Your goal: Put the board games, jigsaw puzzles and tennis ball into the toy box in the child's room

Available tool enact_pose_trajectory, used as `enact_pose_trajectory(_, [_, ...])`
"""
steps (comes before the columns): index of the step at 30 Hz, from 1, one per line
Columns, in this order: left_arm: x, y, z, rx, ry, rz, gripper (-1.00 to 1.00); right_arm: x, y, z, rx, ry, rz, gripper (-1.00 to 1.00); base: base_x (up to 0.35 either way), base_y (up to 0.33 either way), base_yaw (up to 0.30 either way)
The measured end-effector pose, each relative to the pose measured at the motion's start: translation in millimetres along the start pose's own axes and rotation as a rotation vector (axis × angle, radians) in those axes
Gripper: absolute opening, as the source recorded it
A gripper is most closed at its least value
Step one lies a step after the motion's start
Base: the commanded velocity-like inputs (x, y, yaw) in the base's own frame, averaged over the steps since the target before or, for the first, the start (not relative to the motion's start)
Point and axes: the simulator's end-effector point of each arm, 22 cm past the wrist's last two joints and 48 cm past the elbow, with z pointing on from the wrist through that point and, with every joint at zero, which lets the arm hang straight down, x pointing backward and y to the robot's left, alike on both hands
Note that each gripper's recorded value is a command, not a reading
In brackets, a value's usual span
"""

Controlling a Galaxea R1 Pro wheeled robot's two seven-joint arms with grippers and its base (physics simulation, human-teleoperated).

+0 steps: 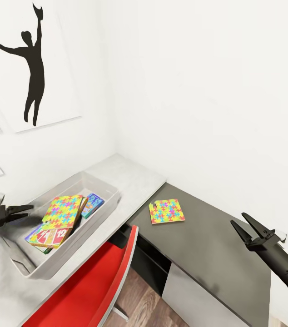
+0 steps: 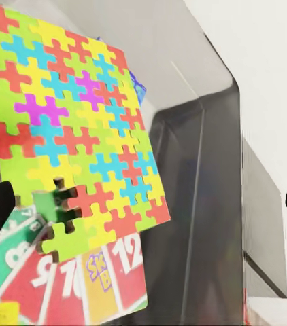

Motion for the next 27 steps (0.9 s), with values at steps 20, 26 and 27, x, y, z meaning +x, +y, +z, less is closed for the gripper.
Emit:
enact_pose_trajectory(20, [10.0,-24.9,-22.5,0.181,-0.016,-0.011,1.00,-0.9,1.7,-0.7,-0.003,-0.008,-0.003,1.00,-0.010,0.006,-0.034])
enact_pose_trajectory(26, [7.1,-29.0,-24.8,0.186,-0.023,-0.002,1.00,1.7,0.8,-0.2,0.010,-0.001,-0.014,1.00,-0.144,0.064,-0.191])
enact_pose_trajectory(27, [6.7,-29.6,-25.3,0.186,-0.024,-0.001,1.00,1.9,1.2,-0.2,0.009,-0.001,-0.014,1.00,-0.052,0.019,-0.201])
